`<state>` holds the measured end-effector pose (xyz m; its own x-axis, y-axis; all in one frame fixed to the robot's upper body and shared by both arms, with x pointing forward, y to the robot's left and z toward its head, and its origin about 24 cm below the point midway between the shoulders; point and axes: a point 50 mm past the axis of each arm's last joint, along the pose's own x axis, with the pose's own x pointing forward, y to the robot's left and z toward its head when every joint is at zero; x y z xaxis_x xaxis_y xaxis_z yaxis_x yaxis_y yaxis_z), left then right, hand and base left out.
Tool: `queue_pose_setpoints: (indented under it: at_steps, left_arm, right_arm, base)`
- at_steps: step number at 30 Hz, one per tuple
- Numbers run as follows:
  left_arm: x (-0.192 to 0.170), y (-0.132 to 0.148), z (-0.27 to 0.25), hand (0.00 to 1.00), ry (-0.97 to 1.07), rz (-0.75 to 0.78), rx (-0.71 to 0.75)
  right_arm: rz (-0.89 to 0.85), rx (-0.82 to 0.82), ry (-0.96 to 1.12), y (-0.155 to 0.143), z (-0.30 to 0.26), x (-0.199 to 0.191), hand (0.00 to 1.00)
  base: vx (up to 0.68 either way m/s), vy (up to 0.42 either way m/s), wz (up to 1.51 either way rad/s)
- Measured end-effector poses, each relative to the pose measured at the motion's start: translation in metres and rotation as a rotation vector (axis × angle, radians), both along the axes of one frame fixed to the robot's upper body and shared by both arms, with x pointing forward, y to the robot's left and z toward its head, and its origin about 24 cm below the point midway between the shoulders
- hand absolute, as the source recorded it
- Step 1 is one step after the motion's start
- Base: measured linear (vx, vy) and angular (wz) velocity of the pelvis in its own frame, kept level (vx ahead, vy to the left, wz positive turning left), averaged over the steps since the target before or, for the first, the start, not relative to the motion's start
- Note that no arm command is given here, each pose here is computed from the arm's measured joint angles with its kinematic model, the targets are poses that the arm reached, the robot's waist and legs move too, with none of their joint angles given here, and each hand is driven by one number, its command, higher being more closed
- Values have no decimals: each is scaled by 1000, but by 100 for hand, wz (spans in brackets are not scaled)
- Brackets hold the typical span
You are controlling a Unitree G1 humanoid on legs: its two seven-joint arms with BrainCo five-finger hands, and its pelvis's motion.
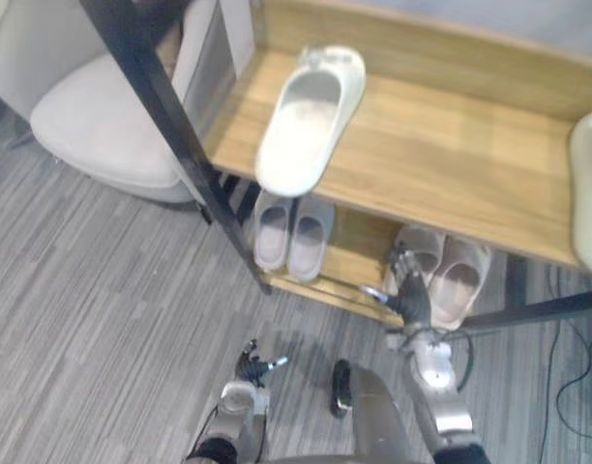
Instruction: Organize the slippers on the shoe rack
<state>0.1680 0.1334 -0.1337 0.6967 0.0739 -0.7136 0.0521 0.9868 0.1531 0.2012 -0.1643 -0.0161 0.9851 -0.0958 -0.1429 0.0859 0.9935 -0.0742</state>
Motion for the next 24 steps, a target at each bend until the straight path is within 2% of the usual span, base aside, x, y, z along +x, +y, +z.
queue_pose_setpoints:
  at_steps: [2, 5, 9, 14, 16, 19, 20, 21, 22, 24]
  left_arm:
    - [-5, 3, -3, 0, 22, -9, 7]
    - [-13, 12, -8, 0, 57, -52, 52]
    - [-23, 24, -13, 0, 101, -72, 98]
    - [-23, 19, -14, 0, 109, -159, 116]
    - [-17, 4, -11, 0, 80, -268, 119]
    - [-2, -31, 6, 0, -55, -550, 102]
    - [-1, -36, 8, 0, -75, -578, 93]
    - [4, -56, 20, 0, -154, -669, 49]
    - [4, -60, 22, 0, -168, -687, 39]
    - [3, -97, 46, 0, -289, -843, -63]
  right_arm:
    - [-8, -19, 103, -4, -21, -9, 0]
    - [-62, -61, 395, -22, -75, -42, 0]
    - [-151, -80, 628, -42, -110, -81, 0]
    - [-217, -82, 764, -57, -126, -107, 0]
    - [-234, -68, 805, -59, -131, -117, 0]
    - [-240, -64, 837, -59, -134, -127, 0]
    - [-243, -61, 839, -60, -134, -128, 0]
    - [-247, -57, 842, -60, -134, -130, 0]
    - [-249, -55, 843, -60, -134, -130, 0]
    - [-262, -48, 867, -62, -136, -140, 0]
  base:
    - [79, 77, -10]
    - [36, 68, -16]
    - [-18, 37, -19]
    - [-60, 36, -7]
    - [-67, 47, -2]
    - [-57, 37, -5]
    - [-38, 43, 3]
    - [-12, 25, 6]
    - [-15, 37, 17]
    - [18, 29, 25]
